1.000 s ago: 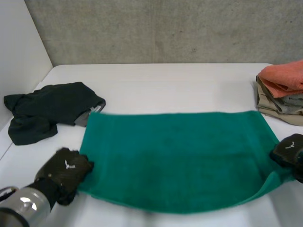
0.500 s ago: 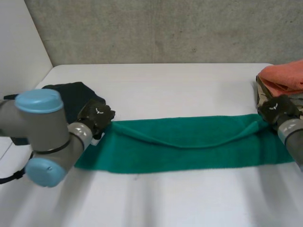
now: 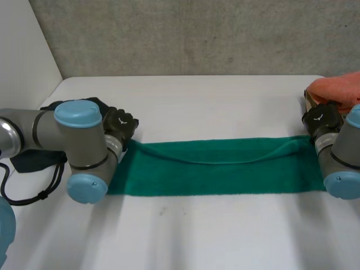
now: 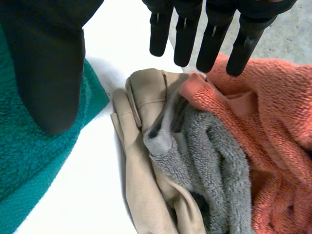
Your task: Fold the laundry.
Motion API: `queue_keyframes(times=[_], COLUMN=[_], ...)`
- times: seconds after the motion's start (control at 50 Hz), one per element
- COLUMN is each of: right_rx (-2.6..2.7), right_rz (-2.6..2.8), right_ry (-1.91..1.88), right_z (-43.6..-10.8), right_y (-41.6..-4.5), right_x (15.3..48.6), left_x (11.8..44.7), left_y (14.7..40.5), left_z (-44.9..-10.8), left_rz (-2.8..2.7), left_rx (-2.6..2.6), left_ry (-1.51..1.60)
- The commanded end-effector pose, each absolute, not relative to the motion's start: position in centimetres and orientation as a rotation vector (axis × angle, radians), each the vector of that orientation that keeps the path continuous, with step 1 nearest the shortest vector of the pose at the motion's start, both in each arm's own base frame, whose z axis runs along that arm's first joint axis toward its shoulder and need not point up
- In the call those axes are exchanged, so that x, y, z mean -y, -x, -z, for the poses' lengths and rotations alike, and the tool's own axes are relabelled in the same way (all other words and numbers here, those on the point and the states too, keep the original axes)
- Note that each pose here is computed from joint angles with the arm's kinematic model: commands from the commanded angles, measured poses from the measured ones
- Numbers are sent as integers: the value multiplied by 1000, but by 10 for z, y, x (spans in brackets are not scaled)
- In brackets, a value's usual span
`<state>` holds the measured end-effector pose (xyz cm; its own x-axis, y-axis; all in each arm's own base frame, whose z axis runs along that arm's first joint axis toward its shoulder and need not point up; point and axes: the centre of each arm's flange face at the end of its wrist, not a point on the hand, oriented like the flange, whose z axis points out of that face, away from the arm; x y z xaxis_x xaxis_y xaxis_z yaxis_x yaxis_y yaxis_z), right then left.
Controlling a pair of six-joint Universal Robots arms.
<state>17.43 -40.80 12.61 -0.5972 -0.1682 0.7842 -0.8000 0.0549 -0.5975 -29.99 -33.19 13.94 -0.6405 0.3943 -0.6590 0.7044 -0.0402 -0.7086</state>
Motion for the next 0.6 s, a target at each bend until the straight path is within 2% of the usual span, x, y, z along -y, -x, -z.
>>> queue_keyframes(times=[0.02, 0.22, 0.38, 0.5, 0.6], right_rx=[1861, 2146, 2135, 2236, 2223], right_rz=[-1605, -1616, -1851, -1795, -1781], right_ry=[-923, -1003, -1223, -1214, -1199], right_z=[-142, -160, -184, -142, -127], right_y=[-172, -174, -186, -188, -189], right_x=[398, 355, 357, 383, 395], left_x=[314, 302, 297, 306, 317], left_y=[311, 306, 311, 316, 311], left_z=[-145, -181, -179, -159, -147], left_rz=[1729, 1804, 1836, 1848, 1830], left_rx=[-1968, -1926, -1930, -1958, -2006], left_ry=[-1155, -1118, -1208, -1296, -1266])
